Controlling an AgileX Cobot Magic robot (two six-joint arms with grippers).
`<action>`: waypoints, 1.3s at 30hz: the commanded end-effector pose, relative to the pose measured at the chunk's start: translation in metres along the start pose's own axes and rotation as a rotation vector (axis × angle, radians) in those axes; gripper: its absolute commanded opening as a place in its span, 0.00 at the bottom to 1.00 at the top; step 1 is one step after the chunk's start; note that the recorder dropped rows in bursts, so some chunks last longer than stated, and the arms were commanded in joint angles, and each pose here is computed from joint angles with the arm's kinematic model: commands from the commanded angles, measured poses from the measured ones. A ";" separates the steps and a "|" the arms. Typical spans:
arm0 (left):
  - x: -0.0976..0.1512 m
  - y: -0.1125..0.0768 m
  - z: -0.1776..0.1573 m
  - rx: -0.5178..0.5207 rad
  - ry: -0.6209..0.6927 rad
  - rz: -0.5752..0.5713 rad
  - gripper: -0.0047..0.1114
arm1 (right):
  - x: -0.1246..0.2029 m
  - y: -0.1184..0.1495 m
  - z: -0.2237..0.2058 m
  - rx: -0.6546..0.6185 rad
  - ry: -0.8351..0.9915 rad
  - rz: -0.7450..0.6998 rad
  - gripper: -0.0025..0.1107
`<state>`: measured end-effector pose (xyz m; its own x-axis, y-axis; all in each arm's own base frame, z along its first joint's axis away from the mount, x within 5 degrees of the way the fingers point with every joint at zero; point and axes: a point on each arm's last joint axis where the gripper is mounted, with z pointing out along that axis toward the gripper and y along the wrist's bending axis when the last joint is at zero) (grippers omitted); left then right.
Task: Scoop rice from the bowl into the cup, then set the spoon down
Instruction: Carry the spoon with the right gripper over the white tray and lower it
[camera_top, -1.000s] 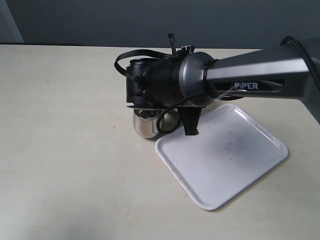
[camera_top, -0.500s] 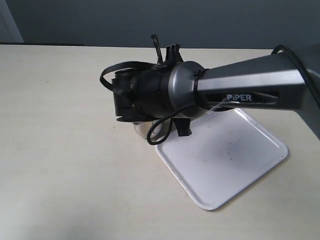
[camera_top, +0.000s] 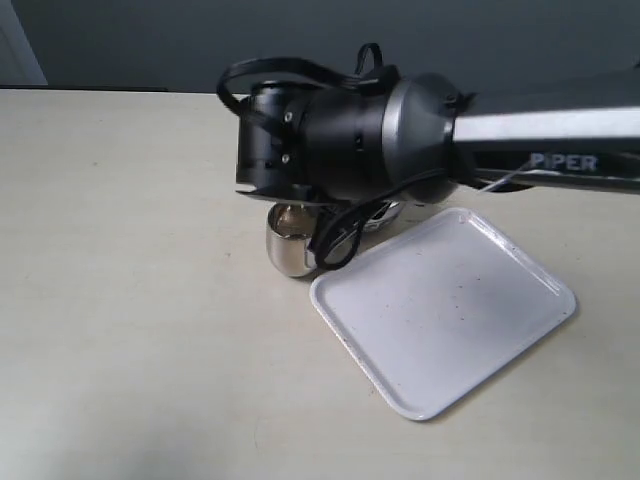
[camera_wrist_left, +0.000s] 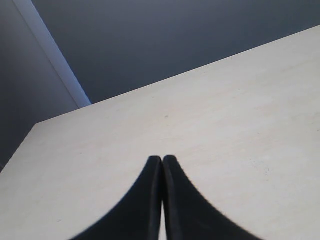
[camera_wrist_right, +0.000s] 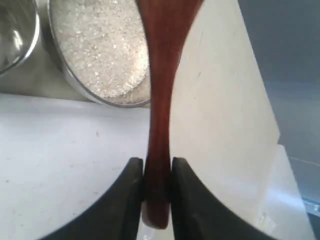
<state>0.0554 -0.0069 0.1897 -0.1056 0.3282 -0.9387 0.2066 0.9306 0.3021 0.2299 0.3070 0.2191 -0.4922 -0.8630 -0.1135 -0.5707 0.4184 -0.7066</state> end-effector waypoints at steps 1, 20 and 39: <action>-0.002 0.000 -0.001 0.006 -0.018 -0.010 0.04 | 0.007 -0.013 -0.014 -0.051 -0.005 0.147 0.01; -0.002 0.000 -0.001 0.005 -0.018 -0.008 0.04 | 0.008 -0.029 -0.025 0.001 -0.073 0.195 0.01; -0.002 0.000 -0.001 0.005 -0.018 -0.008 0.04 | 0.042 -0.054 0.036 -0.698 0.299 0.398 0.01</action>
<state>0.0554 -0.0069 0.1897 -0.1056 0.3282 -0.9387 0.2066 0.9306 0.3021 0.2564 0.2487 0.2267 -0.8372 -0.5463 -0.0273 -0.5396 0.8331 -0.1214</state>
